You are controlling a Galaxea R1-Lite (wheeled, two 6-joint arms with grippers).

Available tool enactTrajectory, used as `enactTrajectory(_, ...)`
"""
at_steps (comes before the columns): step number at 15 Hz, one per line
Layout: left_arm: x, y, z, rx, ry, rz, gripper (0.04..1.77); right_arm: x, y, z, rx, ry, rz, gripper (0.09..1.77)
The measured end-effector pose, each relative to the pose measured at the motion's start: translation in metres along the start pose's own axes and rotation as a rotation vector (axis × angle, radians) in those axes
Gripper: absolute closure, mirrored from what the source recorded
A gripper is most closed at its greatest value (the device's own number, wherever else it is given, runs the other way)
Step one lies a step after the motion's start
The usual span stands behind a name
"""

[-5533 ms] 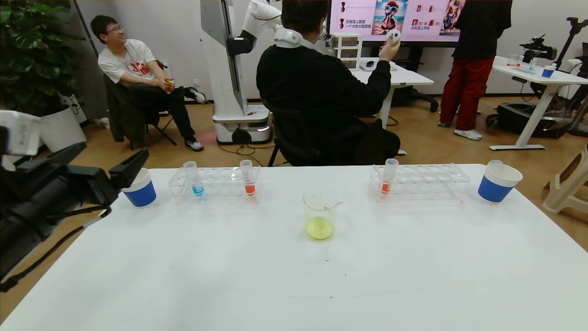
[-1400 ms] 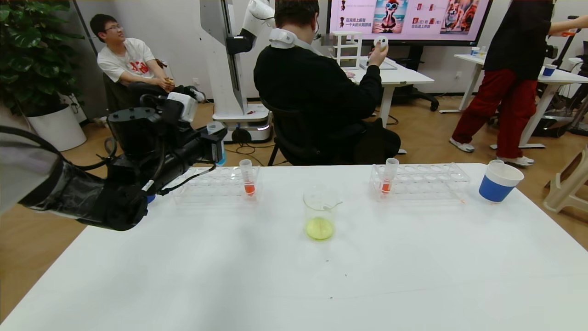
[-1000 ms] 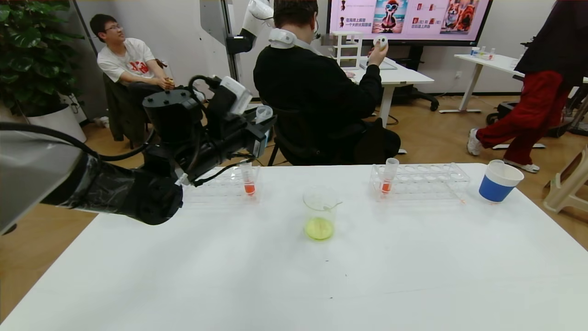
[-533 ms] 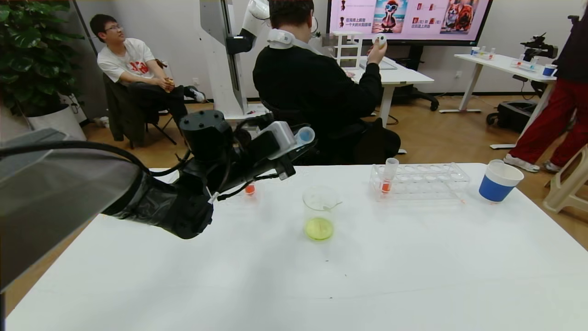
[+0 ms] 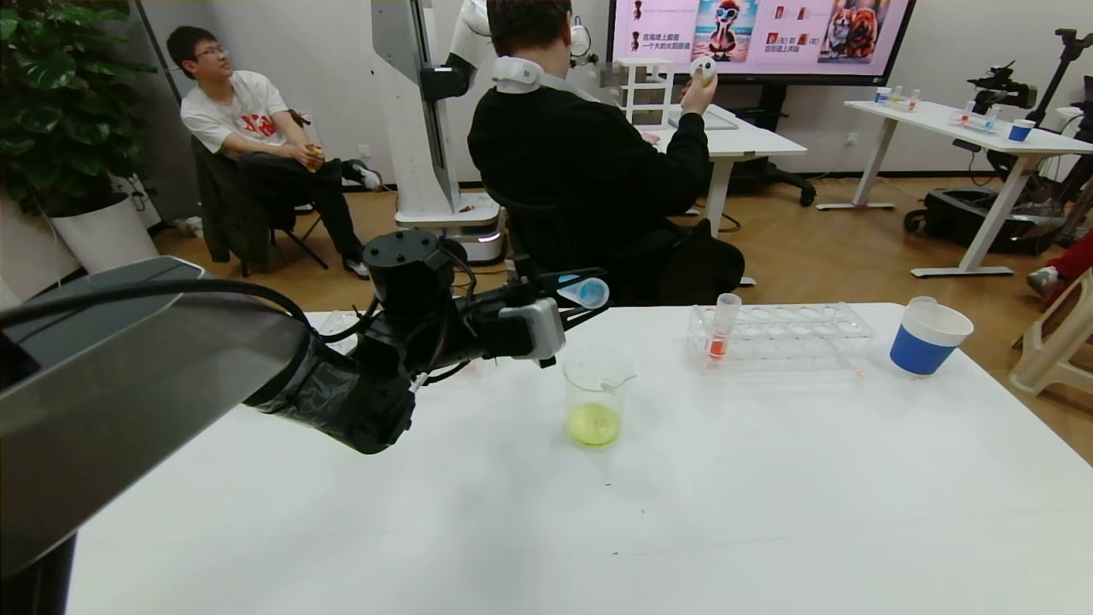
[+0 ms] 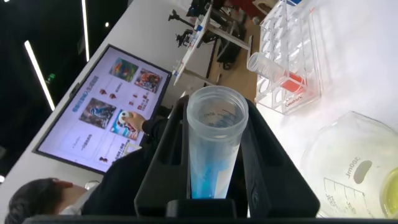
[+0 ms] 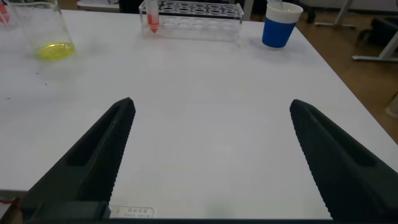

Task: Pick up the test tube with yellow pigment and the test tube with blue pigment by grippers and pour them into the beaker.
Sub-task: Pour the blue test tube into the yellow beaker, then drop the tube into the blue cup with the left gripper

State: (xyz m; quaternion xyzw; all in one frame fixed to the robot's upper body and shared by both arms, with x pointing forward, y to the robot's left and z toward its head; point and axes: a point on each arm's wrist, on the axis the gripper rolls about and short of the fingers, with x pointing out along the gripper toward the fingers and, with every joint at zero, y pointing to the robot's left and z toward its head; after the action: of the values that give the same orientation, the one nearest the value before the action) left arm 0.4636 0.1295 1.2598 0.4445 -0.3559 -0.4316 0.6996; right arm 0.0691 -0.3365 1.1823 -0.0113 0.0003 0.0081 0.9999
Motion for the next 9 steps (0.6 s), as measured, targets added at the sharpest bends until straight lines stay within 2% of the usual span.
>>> enactTrajectory(2,0.001,-0.005,-0.003,0.074,-0.031,-0.025,1.31,0.0,0.0,0.0,0.0,0.0,0.0,0.12)
enactTrajectory(6,0.001,-0.013,-0.01,0.196,-0.028,-0.038,1.31,0.0,0.0,0.0,0.0,0.0,0.0,0.12)
enactTrajectory(9,0.002,-0.017,-0.015,0.241,-0.017,-0.04,1.31,0.0,0.0,0.0,0.0,0.0,0.0,0.12)
